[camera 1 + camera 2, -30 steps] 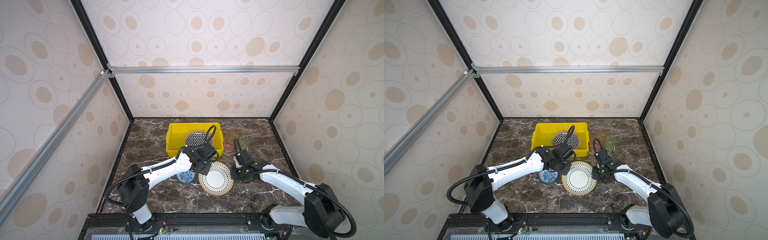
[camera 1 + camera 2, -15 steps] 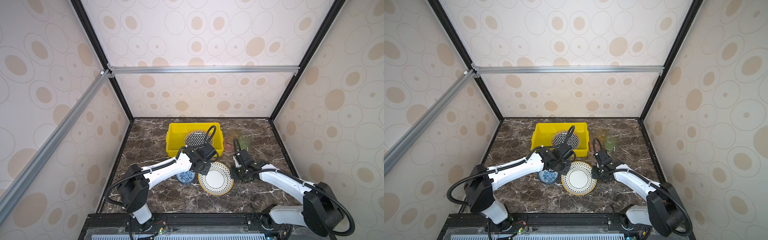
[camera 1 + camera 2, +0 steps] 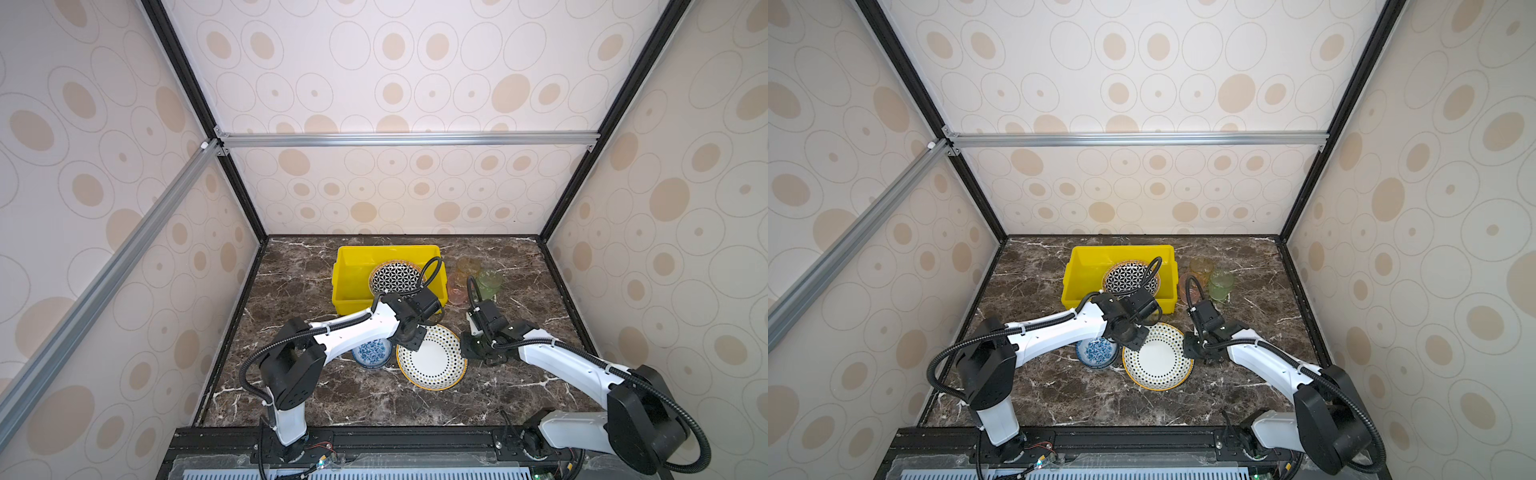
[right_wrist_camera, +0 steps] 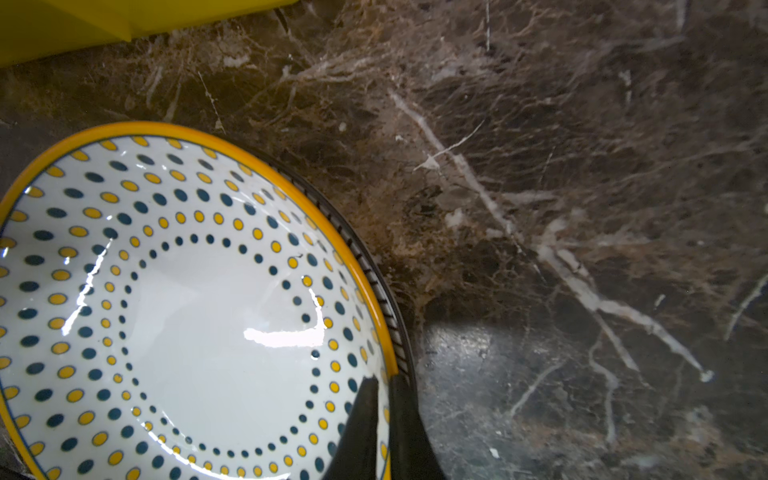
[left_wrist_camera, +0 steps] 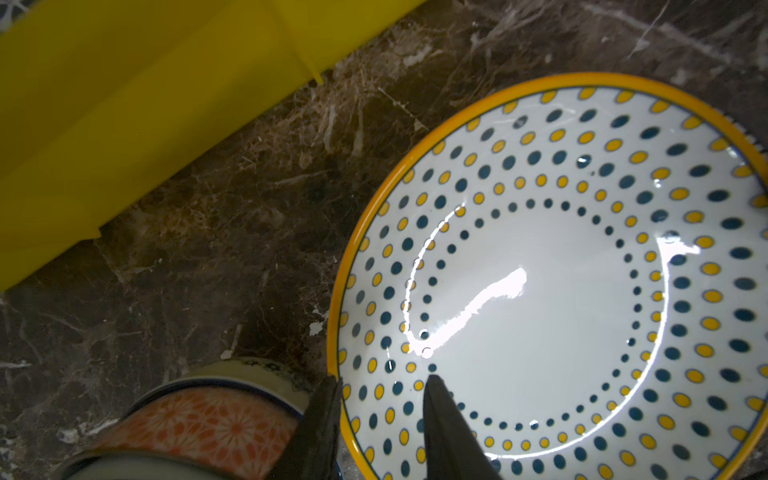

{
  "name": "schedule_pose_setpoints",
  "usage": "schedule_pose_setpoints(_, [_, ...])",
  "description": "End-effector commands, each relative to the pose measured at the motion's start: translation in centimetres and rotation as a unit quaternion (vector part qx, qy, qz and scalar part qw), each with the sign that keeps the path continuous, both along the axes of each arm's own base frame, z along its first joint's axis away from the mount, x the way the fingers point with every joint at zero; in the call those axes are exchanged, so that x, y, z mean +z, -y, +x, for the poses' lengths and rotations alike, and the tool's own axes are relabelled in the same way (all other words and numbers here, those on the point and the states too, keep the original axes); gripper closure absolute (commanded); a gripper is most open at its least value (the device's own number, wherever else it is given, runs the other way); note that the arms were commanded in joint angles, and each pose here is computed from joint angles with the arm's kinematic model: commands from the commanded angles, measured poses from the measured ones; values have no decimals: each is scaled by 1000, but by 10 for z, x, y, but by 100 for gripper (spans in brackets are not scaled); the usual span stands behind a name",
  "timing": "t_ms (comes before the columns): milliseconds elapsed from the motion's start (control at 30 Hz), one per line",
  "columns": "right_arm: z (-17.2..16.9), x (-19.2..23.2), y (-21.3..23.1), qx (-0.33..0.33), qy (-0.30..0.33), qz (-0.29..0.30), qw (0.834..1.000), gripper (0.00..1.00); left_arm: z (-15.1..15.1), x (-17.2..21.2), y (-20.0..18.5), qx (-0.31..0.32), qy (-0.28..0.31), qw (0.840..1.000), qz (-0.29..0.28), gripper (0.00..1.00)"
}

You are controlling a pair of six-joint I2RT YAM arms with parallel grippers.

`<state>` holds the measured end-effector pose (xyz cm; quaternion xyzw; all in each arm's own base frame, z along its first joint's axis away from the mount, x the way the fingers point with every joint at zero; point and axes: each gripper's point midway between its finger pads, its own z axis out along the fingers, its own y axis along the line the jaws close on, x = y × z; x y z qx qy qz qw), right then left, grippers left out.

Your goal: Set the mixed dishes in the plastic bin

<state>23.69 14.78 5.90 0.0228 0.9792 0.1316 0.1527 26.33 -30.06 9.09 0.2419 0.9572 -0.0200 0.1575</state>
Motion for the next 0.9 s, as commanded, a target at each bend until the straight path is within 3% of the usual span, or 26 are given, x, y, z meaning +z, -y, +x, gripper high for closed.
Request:
schedule_pose_setpoints(0, [-20, -14, 8, 2, -33, -19, 999, 89, 8, 8, 0, -12, 12, 1000, 18, 65])
schedule_pose_setpoints(400, [-21, -14, 7, -4, -32, -10, 999, 89, 16, -8, -13, -10, -5, 999, 46, 64])
schedule_pose_setpoints(867, [-24, -20, 4, -4, -42, -4, 999, 89, 13, -20, -12, 3, -27, 999, 36, 62])
